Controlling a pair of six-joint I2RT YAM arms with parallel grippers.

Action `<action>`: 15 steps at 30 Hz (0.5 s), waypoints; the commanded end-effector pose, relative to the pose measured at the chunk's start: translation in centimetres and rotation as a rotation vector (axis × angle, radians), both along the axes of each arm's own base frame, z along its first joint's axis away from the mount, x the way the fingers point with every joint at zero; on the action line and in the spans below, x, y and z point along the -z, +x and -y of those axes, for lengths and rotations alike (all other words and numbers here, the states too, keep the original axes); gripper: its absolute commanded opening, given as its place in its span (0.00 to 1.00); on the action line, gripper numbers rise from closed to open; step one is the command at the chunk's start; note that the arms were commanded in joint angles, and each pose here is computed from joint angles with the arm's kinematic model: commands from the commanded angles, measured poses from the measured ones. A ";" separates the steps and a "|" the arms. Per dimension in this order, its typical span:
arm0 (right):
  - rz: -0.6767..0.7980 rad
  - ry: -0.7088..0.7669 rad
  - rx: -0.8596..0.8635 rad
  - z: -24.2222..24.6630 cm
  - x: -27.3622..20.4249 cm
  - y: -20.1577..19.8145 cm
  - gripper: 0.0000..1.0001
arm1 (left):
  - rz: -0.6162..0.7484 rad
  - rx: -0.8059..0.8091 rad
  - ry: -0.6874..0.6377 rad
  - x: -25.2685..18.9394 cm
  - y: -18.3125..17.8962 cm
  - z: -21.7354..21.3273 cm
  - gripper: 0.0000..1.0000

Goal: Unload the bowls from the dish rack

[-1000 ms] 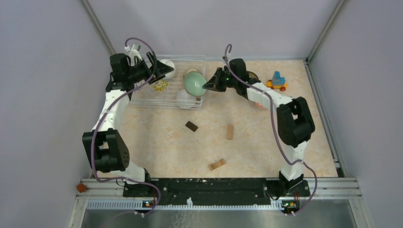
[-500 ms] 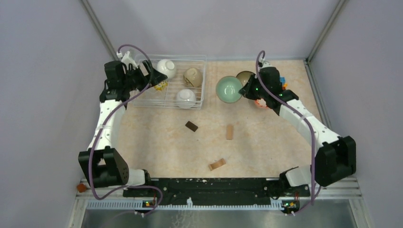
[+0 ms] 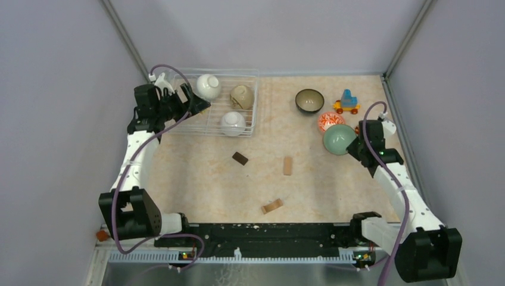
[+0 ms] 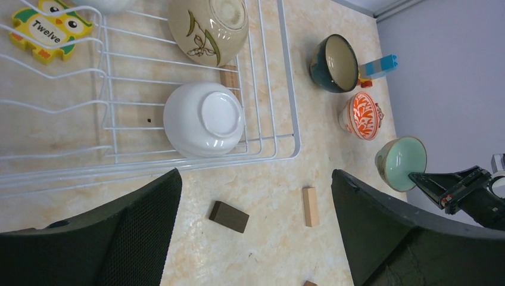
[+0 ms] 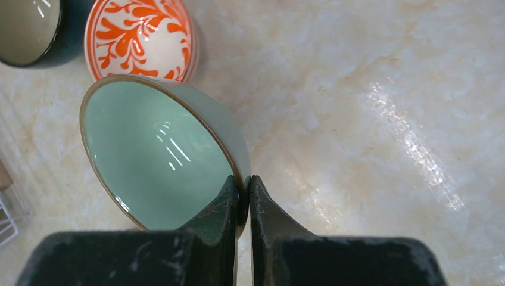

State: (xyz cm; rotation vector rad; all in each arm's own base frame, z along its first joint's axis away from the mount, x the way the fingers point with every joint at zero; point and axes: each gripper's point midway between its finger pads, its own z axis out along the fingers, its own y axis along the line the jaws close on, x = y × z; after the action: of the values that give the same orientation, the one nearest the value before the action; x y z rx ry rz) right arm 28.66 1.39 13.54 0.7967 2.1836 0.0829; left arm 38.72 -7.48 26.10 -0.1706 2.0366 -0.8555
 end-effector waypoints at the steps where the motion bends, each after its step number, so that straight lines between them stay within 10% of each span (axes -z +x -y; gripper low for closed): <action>1: 0.116 0.039 0.125 1.9 -2.2 0.1 0.00 | 0.079 0.022 -0.038 -1.9 -0.8 0.7 0.99; 15: 0.106 0.338 0.314 5.7 2.2 1.8 0.00 | 0.037 0.042 -0.052 0.4 -1.6 1.4 0.99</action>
State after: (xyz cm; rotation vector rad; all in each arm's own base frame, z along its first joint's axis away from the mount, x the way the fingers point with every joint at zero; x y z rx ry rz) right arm 26.56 -5.46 9.60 1.3002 2.0535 0.1098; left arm 37.46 -8.46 24.98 -0.1942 2.0330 -0.9288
